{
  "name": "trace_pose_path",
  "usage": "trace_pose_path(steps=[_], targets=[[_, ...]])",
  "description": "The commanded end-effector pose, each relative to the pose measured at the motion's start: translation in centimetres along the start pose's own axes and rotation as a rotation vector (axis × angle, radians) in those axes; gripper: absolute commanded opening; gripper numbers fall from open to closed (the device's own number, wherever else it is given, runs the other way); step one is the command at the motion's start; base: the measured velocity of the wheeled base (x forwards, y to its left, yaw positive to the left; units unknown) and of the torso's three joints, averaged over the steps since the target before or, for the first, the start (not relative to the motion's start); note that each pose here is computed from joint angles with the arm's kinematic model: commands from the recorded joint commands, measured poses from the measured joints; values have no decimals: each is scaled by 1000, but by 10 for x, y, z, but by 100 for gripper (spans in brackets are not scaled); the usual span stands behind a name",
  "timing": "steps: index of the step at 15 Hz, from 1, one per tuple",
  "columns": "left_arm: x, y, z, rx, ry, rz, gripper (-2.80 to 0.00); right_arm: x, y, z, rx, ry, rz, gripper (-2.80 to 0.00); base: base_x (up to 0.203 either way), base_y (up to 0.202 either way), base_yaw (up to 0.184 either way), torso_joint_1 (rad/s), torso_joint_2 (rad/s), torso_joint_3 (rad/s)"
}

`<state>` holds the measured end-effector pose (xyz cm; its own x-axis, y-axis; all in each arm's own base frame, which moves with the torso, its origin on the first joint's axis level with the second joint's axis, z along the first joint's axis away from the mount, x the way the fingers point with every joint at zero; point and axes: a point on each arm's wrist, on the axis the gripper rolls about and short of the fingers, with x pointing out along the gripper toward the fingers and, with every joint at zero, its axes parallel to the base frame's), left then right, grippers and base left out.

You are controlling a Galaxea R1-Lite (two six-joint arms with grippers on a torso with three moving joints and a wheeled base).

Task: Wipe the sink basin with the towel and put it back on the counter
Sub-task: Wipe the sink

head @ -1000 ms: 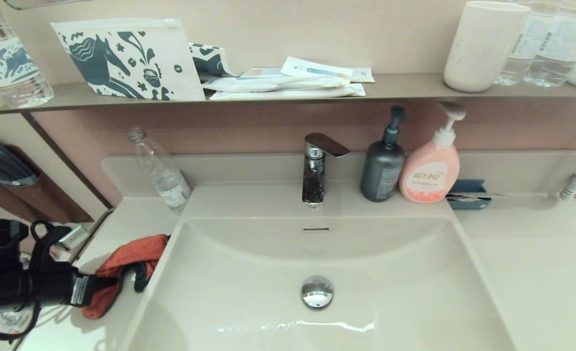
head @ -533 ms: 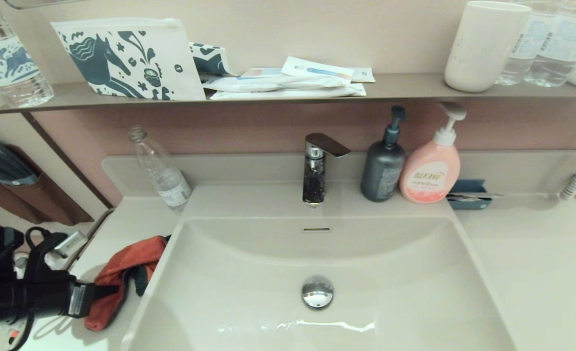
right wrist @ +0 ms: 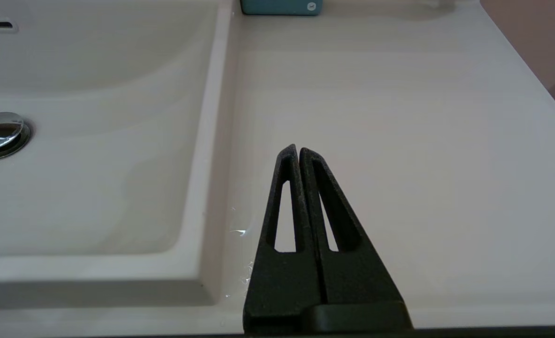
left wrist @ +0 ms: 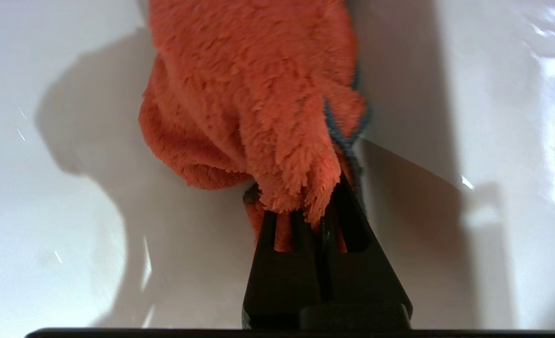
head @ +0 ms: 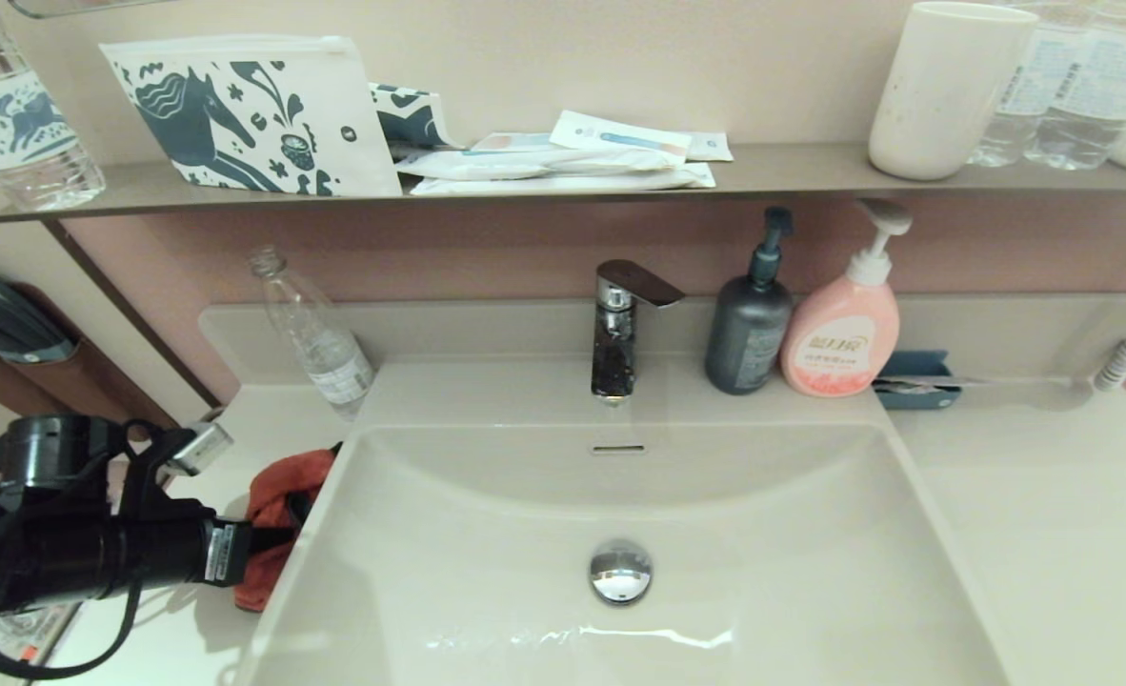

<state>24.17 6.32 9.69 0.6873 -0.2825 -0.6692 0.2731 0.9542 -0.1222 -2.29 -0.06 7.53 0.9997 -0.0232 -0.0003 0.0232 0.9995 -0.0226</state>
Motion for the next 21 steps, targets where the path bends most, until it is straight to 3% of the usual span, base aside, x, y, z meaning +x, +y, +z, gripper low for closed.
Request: trace_pose_path(steps=[1, 4, 9, 13, 21], targets=[[18, 8, -3, 1, 10, 1, -280, 0, 0, 0, 0, 1, 0, -280, 0, 0, 0, 0, 0, 0], [27, 14, 6, 9, -8, 0, -280, 0, 0, 0, 0, 1, 0, -280, 0, 0, 0, 0, 0, 0], [41, 15, 41, -30, -83, -16, -280, 0, 0, 0, 0, 1, 0, -280, 0, 0, 0, 0, 0, 0], [55, 19, 57, -47, -105, -26, -280, 0, 0, 0, 0, 1, 0, -280, 0, 0, 0, 0, 0, 0], [76, 41, 90, -28, -176, 7, -280, 0, 0, 0, 0, 1, 0, -280, 0, 0, 0, 0, 0, 0]])
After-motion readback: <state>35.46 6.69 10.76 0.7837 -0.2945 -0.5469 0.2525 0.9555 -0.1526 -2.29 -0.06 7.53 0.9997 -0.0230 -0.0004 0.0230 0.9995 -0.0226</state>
